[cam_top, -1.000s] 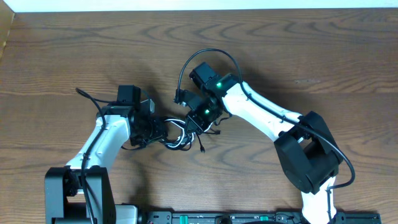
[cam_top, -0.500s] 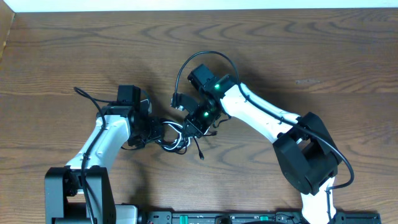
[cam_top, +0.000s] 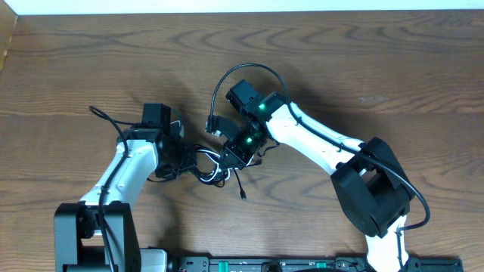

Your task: Untangle cables

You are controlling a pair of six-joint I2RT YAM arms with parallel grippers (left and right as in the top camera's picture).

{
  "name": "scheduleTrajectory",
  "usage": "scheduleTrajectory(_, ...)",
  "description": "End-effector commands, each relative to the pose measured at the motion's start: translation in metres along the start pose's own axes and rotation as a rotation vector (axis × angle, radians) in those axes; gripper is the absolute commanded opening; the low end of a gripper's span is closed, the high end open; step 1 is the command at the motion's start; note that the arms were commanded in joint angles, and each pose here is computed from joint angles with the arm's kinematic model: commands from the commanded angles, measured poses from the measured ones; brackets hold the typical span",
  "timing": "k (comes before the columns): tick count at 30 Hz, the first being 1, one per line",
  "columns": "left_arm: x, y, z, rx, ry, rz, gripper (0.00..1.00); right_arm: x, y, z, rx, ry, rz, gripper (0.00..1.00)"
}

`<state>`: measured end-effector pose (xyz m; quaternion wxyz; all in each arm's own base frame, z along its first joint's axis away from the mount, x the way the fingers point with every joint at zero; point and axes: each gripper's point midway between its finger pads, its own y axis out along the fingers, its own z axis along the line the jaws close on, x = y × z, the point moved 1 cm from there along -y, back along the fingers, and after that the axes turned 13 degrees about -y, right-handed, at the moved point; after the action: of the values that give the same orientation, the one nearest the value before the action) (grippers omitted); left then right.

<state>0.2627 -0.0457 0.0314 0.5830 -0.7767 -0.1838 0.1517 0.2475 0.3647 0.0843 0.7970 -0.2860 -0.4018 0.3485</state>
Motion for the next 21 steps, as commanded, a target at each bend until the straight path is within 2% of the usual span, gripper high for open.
scheduleTrajectory(1,-0.004,0.004,0.005,0.012,-0.007,0.016,0.08,0.008,-0.001,0.006,0.032,-0.034,-0.026,0.01)
scheduleTrajectory(5,-0.006,0.004,0.001,-0.011,-0.007,0.029,0.08,0.012,-0.001,0.005,0.025,-0.020,-0.041,0.02)
scheduleTrajectory(6,-0.006,0.004,0.001,-0.010,-0.007,0.029,0.08,0.013,-0.001,0.004,0.024,-0.022,-0.042,0.08)
scheduleTrajectory(8,-0.006,0.004,0.001,-0.010,-0.007,0.029,0.08,0.012,-0.001,0.002,0.010,-0.022,-0.037,0.29)
scheduleTrajectory(11,-0.006,0.004,0.001,-0.010,-0.007,0.029,0.08,0.009,-0.001,-0.004,-0.027,-0.021,-0.021,0.38)
scheduleTrajectory(13,-0.006,0.004,0.001,-0.010,-0.007,0.029,0.08,0.008,-0.002,-0.008,-0.045,-0.019,-0.015,0.49)
scheduleTrajectory(21,-0.006,0.004,0.001,-0.010,-0.007,0.029,0.08,-0.012,-0.005,-0.036,-0.215,0.053,0.076,0.62)
